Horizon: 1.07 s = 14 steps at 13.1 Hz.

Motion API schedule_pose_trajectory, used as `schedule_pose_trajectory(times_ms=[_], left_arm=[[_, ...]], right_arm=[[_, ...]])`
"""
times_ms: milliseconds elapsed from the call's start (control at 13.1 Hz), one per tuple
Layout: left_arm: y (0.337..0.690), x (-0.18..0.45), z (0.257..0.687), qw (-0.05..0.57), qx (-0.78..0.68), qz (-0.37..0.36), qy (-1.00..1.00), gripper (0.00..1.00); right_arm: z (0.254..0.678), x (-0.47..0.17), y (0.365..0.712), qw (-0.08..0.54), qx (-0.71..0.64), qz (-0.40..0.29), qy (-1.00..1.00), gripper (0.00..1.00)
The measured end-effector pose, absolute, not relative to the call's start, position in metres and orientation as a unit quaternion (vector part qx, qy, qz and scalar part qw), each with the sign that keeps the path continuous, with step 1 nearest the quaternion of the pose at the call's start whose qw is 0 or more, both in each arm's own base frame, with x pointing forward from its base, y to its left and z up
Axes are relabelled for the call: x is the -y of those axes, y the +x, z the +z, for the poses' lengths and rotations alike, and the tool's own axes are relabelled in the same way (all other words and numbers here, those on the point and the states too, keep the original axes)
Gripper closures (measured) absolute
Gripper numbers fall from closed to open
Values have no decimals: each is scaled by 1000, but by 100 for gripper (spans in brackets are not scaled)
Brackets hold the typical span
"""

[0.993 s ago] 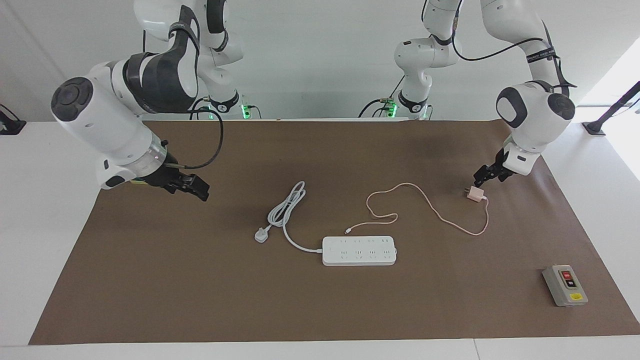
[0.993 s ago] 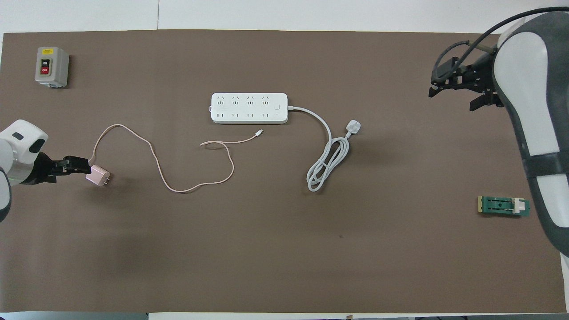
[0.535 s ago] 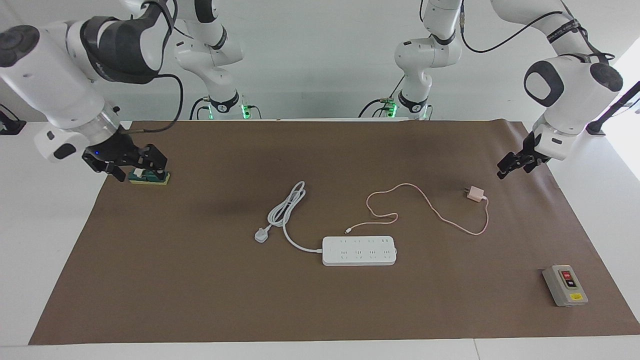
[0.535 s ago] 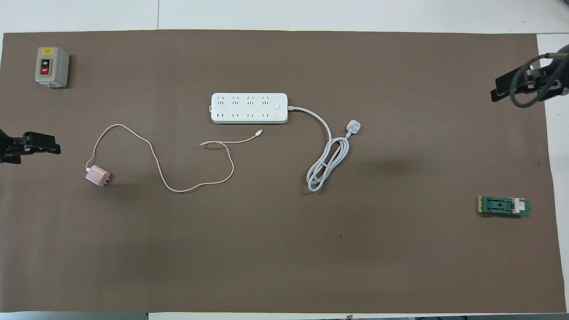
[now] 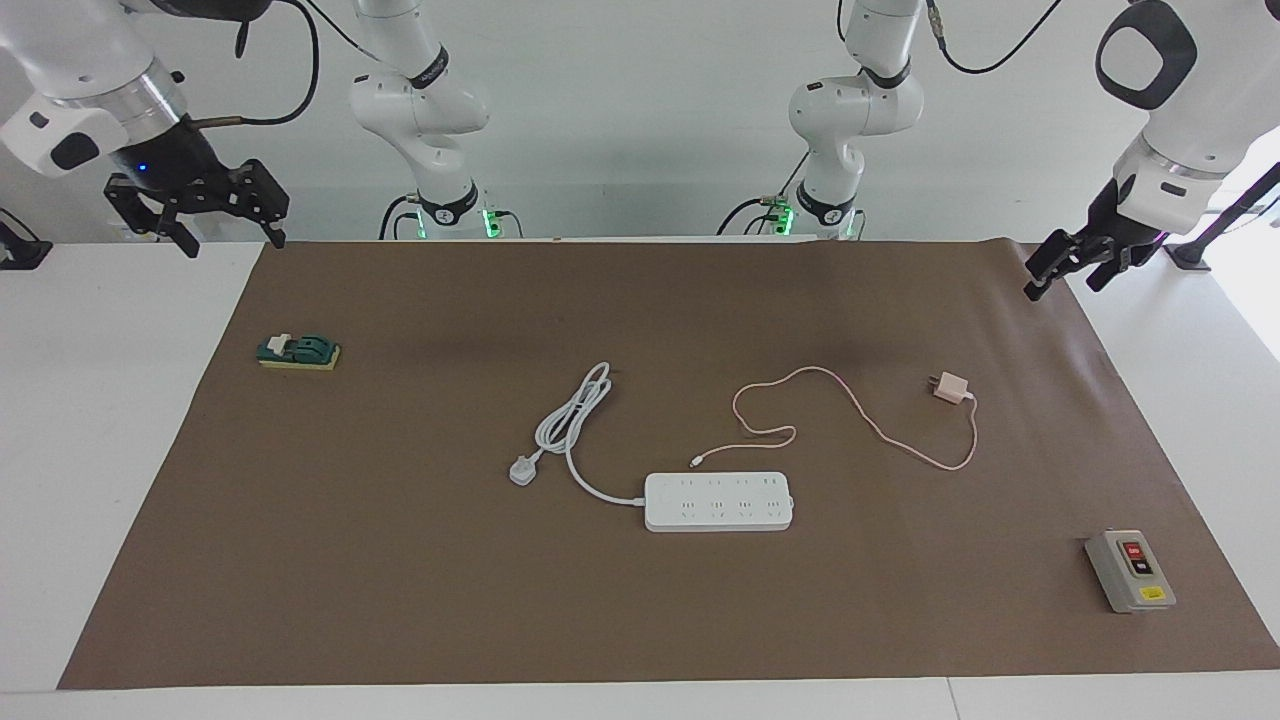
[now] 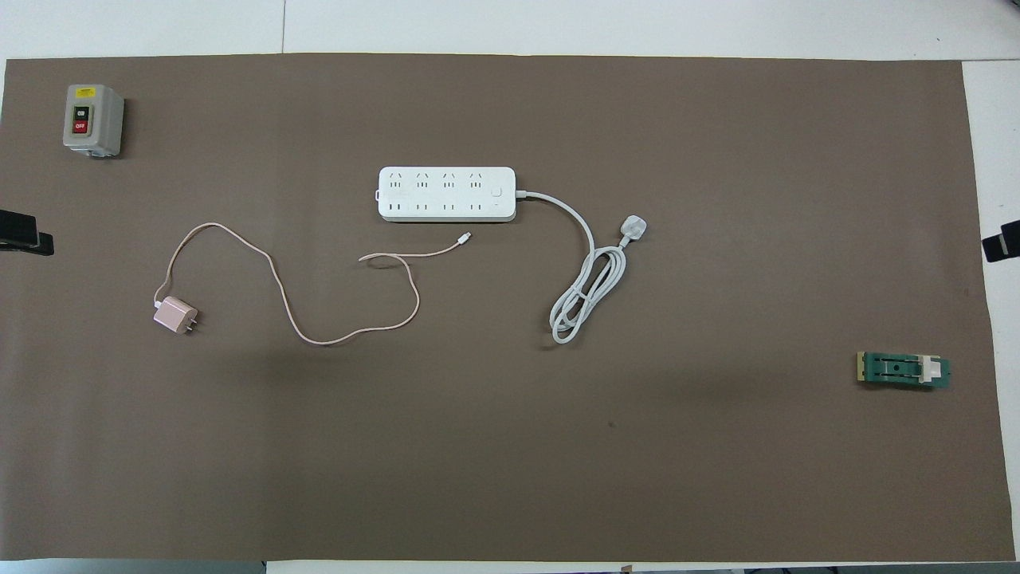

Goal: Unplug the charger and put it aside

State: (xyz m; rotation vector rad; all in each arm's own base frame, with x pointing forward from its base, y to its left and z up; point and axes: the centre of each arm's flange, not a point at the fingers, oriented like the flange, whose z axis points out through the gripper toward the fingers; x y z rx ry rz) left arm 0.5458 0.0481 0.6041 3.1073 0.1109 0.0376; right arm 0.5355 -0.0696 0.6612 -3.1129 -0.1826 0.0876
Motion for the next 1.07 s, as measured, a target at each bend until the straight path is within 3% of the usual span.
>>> schedule_pose_trajectory(times_ms=[306,535,1069], left_arm=[[538,-4,614,17,5,7,1000,0],[544,25,593,16,31,-21,999,0],[545,32,576,15,37,-54,998,0]], right_arm=[[646,70,531,10,51,23,-998,0],[646,72,534,-21,54,13,-998,0],[643,65,535,-29,23,16,-999,0]])
